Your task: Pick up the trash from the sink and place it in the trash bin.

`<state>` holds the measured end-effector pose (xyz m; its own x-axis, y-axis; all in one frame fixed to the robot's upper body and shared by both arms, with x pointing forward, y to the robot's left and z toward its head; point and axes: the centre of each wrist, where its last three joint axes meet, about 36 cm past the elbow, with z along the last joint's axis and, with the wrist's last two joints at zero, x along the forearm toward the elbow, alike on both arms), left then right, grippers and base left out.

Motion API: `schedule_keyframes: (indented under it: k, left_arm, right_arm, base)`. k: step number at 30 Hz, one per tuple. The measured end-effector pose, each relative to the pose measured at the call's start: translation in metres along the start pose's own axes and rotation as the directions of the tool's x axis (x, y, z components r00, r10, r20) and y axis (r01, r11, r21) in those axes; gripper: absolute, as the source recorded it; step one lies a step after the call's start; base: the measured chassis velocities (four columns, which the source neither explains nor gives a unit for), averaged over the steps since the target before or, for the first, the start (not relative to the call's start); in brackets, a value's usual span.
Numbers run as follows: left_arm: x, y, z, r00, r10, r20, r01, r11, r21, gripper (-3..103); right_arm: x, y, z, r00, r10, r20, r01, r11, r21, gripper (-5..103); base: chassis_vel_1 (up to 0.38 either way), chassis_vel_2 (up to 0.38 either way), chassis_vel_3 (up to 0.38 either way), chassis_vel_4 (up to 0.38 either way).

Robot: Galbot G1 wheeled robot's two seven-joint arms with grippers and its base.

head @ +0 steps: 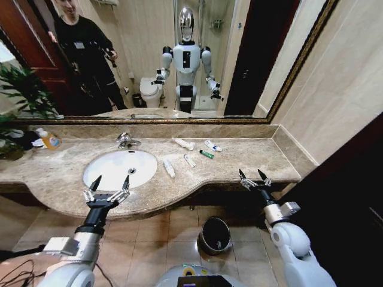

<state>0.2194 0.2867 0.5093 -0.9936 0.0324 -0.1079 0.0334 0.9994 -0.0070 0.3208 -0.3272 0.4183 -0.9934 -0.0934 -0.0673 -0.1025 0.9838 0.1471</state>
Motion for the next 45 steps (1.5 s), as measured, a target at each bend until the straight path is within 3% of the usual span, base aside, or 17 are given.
schedule_keyframes:
  k: [3,6,8,18,29,35,40,45]
  left_arm:
    - [0.000,0.000,0.000,1.000,0.000,0.000,0.000,1.000,0.000,100]
    - [0.000,0.000,0.000,1.000,0.000,0.000,0.000,1.000,0.000,100]
    - [0.000,0.000,0.000,1.000,0.001,0.000,-0.001,1.000,0.000,100]
    - [0.000,0.000,0.000,1.000,0.000,0.000,0.000,1.000,0.000,100]
    - [0.000,0.000,0.000,1.000,0.000,0.000,0.000,1.000,0.000,100]
    - [0.000,0.000,0.000,1.000,0.000,0.000,0.000,1.000,0.000,100]
    - [0.000,0.000,0.000,1.000,0.000,0.000,0.000,1.000,0.000,100]
    - [0.000,0.000,0.000,1.000,0.000,0.000,0.000,1.000,0.000,100]
  right_arm:
    - [0.007,-0.012,0.001,1.000,-0.003,-0.013,0.003,0.999,0.038,100]
    - [0.027,-0.049,-0.004,0.999,-0.017,-0.049,0.024,0.988,0.154,100]
    - [0.028,-0.052,-0.008,0.998,-0.039,-0.048,0.047,0.983,0.179,100]
    - [0.023,-0.024,-0.031,0.996,-0.066,-0.056,0.074,0.984,0.160,100]
    - [0.001,-0.015,-0.026,0.996,-0.012,-0.086,0.025,0.988,0.151,100]
    - [-0.016,-0.008,-0.036,0.992,-0.076,-0.105,0.088,0.990,0.112,100]
    - [-0.038,-0.023,-0.037,0.973,-0.189,-0.129,0.201,0.975,0.092,100]
    - [-0.068,-0.056,-0.051,0.940,-0.286,-0.189,0.314,0.938,0.145,100]
  base:
    - [0.000,0.000,0.000,0.000]
    - [0.000,0.000,0.000,0.000]
    - [0.000,0.000,0.000,0.000]
    - [0.000,0.000,0.000,0.000]
    - [0.000,0.000,0.000,0.000]
    - [0.000,0.000,0.000,0.000]
    - [0.000,0.000,0.000,0.000]
    - [0.000,0.000,0.000,0.000]
